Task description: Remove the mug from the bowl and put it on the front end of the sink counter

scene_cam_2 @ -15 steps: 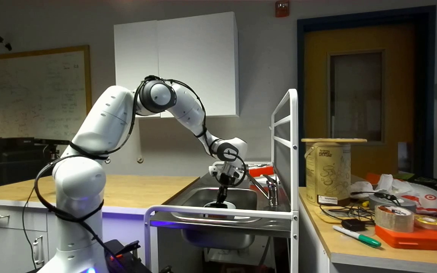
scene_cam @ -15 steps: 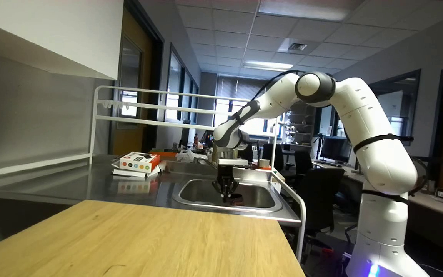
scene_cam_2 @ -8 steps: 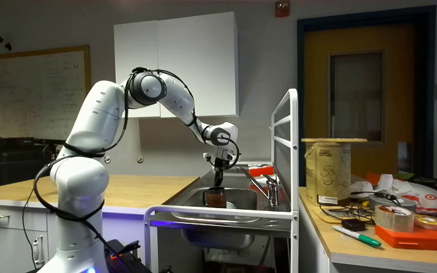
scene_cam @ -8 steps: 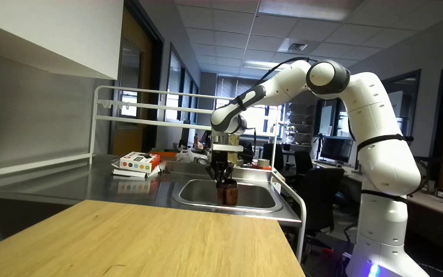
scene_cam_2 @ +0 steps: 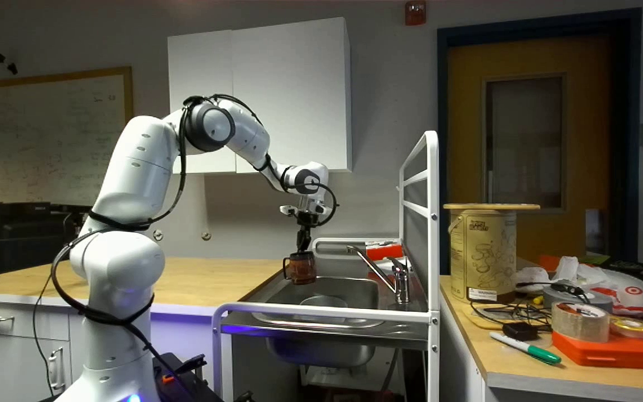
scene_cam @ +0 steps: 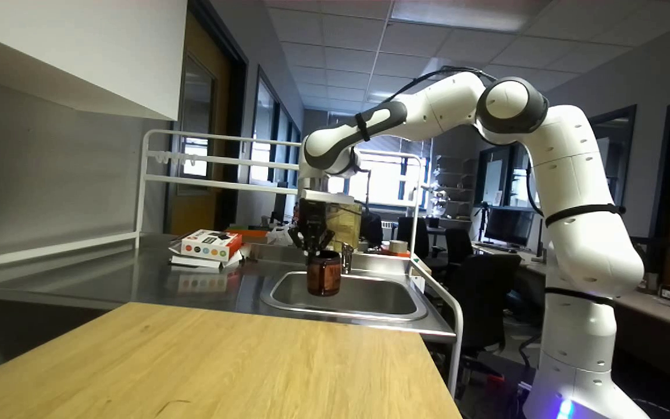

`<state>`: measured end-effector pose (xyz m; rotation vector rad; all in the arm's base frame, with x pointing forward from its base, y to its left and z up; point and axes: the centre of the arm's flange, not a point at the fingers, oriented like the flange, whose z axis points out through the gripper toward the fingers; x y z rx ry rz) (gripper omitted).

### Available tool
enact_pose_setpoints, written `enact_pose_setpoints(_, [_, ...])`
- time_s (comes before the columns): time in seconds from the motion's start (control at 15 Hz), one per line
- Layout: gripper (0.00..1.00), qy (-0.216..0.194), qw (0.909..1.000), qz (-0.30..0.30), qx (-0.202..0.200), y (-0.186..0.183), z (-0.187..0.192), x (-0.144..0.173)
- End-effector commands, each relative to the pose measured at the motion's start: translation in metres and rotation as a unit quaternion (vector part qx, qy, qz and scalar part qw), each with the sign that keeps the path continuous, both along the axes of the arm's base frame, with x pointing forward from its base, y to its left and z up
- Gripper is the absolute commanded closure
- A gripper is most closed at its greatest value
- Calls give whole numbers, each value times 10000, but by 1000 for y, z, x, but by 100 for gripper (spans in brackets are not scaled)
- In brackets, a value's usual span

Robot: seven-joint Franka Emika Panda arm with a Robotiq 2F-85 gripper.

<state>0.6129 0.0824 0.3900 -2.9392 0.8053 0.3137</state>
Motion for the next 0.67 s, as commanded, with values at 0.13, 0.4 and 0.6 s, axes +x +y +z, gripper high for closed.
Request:
enact_pose_setpoints(0.13, [96,251,9979,523,273,51,14,-2])
enact_pose_setpoints(0.4, [96,480,9940,959,224,95,-8,-20])
enact_pose_setpoints(0.6, [96,617,9902,1241,161,123,-29,-35])
